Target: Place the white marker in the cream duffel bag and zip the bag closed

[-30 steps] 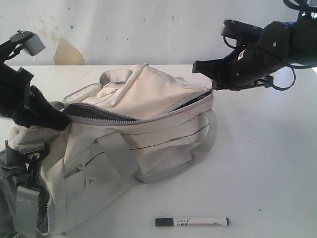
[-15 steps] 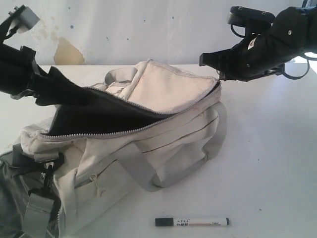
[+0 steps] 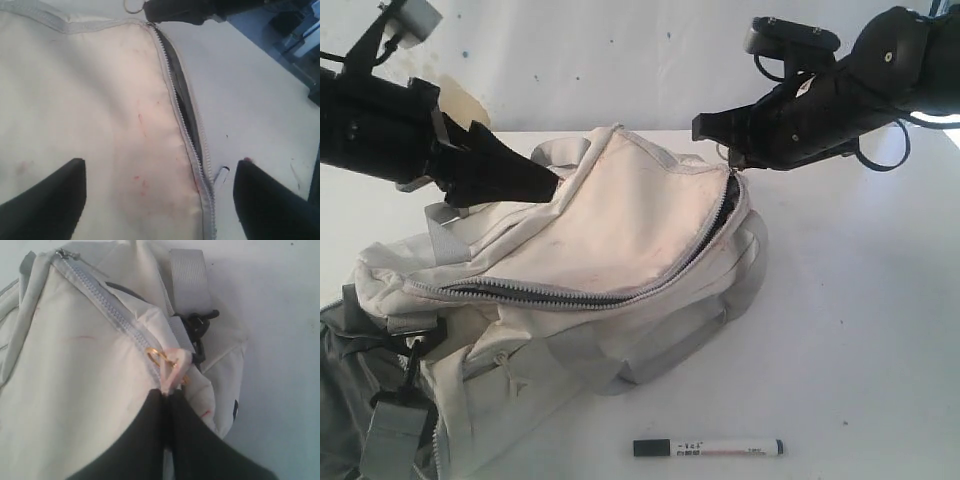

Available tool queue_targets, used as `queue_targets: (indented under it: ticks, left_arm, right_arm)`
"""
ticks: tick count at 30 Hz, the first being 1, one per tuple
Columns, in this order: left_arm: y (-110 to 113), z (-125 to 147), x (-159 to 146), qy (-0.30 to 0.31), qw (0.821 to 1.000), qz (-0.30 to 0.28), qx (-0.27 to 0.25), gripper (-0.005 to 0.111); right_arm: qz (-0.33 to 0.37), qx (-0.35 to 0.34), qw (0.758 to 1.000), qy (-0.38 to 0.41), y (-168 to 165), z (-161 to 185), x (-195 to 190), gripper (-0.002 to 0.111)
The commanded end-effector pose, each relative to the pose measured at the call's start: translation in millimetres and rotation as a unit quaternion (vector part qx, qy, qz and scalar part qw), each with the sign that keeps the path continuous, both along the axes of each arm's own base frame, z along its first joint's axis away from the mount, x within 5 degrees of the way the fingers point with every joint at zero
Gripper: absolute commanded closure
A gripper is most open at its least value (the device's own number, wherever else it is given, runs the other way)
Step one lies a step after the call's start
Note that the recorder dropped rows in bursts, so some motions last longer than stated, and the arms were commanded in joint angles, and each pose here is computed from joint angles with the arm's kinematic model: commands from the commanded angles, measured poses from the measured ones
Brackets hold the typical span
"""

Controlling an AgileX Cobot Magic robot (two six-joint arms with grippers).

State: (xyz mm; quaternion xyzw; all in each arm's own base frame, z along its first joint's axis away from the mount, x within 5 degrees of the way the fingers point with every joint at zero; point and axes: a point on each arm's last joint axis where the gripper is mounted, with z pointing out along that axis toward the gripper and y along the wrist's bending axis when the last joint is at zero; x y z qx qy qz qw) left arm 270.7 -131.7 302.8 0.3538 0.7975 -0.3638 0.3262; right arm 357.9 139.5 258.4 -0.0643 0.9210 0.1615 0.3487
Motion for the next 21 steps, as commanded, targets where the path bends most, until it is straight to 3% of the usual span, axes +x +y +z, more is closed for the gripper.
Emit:
queue_targets:
  ticks: [1, 3, 7, 11, 18, 21]
  left_arm:
    - [6, -7, 1, -0.009, 0.997, 0.017, 0.076, 0.011]
    - [11, -13, 0, 0.009, 0.993, 0.025, 0.111, 0.011]
    - [11, -15, -4, 0.024, 0.992, 0.007, 0.122, 0.011]
    - [11, -12, -15, 0.045, 0.991, -0.03, 0.124, 0.011]
    - [8, -6, -20, 0.018, 0.991, -0.048, 0.121, 0.011]
    - [1, -6, -24, -0.009, 0.988, -0.088, 0.128, 0.011]
  right_arm:
    - [0.011, -0.001, 1.0, 0.011, 2, 2, -5, 0.105]
    - [0.016, -0.006, 0.999, 0.031, 1, 0, -8, 0.091]
    - [0.009, 0.0, 0.999, 0.052, 1, -2, -10, 0.061]
    - [0.024, -0.011, 0.995, 0.101, 0, -1, -22, 0.06]
    - [0.05, -0.022, 0.988, 0.141, -4, 16, -43, 0.061]
    - [0.073, -0.035, 0.984, 0.156, -7, 24, -54, 0.061]
